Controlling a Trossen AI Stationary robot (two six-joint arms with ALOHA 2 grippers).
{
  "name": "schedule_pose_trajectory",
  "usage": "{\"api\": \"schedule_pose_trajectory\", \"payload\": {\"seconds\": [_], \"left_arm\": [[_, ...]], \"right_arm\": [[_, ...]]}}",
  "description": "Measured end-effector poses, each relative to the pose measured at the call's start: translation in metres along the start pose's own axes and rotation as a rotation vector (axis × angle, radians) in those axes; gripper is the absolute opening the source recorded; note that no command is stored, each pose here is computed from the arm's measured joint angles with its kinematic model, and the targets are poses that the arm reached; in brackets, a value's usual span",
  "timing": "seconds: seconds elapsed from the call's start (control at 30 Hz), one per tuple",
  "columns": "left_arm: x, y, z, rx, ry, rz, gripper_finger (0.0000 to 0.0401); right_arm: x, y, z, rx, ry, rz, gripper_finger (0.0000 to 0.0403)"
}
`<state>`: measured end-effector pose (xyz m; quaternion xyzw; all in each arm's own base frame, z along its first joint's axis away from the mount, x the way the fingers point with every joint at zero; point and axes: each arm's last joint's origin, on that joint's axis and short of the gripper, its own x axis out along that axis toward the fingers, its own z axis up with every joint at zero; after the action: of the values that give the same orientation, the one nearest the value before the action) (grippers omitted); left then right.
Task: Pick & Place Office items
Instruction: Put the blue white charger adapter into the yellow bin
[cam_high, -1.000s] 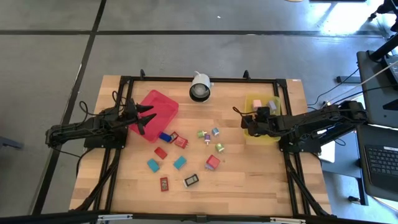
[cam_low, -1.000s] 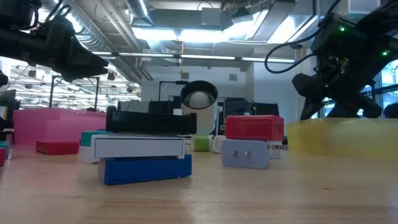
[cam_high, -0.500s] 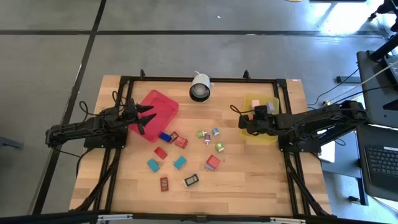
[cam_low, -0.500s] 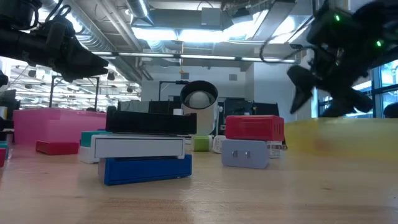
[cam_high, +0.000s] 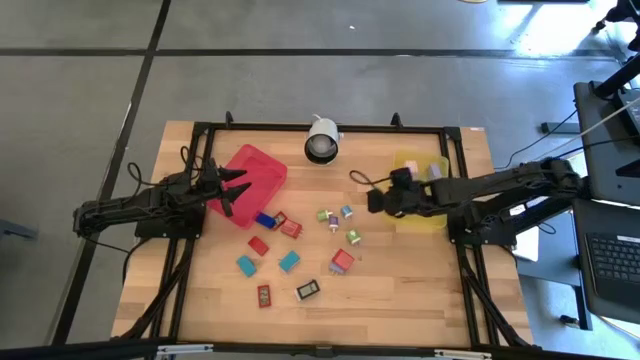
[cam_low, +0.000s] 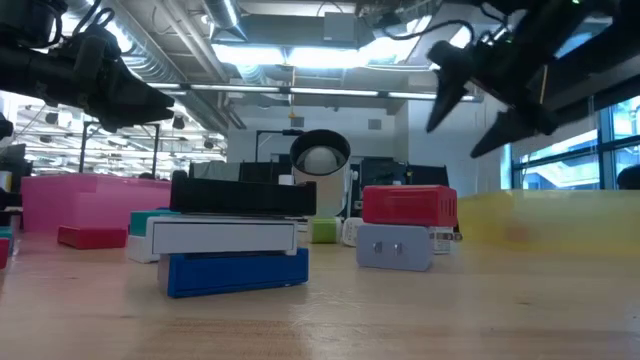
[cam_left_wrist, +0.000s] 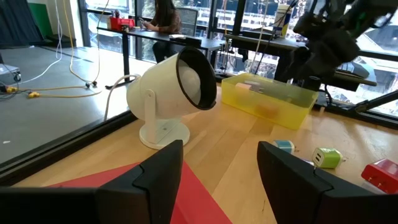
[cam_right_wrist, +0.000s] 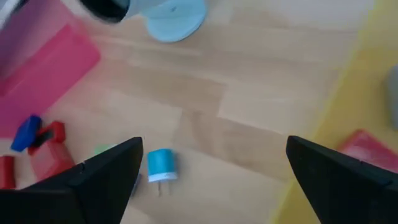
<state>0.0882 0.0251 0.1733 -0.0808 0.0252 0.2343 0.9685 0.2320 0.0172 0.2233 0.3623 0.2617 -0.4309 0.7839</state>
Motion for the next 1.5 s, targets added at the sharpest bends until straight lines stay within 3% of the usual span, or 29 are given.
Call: {"api": "schedule_pose_trajectory", "payload": {"seconds": [0.23, 0.47, 1.2, 1.5], "left_arm": [[0.0, 0.0, 0.0, 0.0, 0.0, 0.0, 0.0204], [0.0, 0.0, 0.0, 0.0, 0.0, 0.0, 0.0205], [0.0, 0.0, 0.0, 0.0, 0.0, 0.0, 0.0204], [0.0, 0.0, 0.0, 0.0, 0.0, 0.0, 0.0205]], "right_arm": [[0.028, 0.054, -0.019, -0.116, 0.037, -0.049, 0.04], [0.059, 0.079, -0.034, -0.2, 0.056, -0.108, 0.0394], [0.112, 0.073, -0.062, -0.266, 0.112, -0.24, 0.0392], [0.116, 0.076, -0.063, -0.228, 0.1, -0.213, 0.0389]]}}
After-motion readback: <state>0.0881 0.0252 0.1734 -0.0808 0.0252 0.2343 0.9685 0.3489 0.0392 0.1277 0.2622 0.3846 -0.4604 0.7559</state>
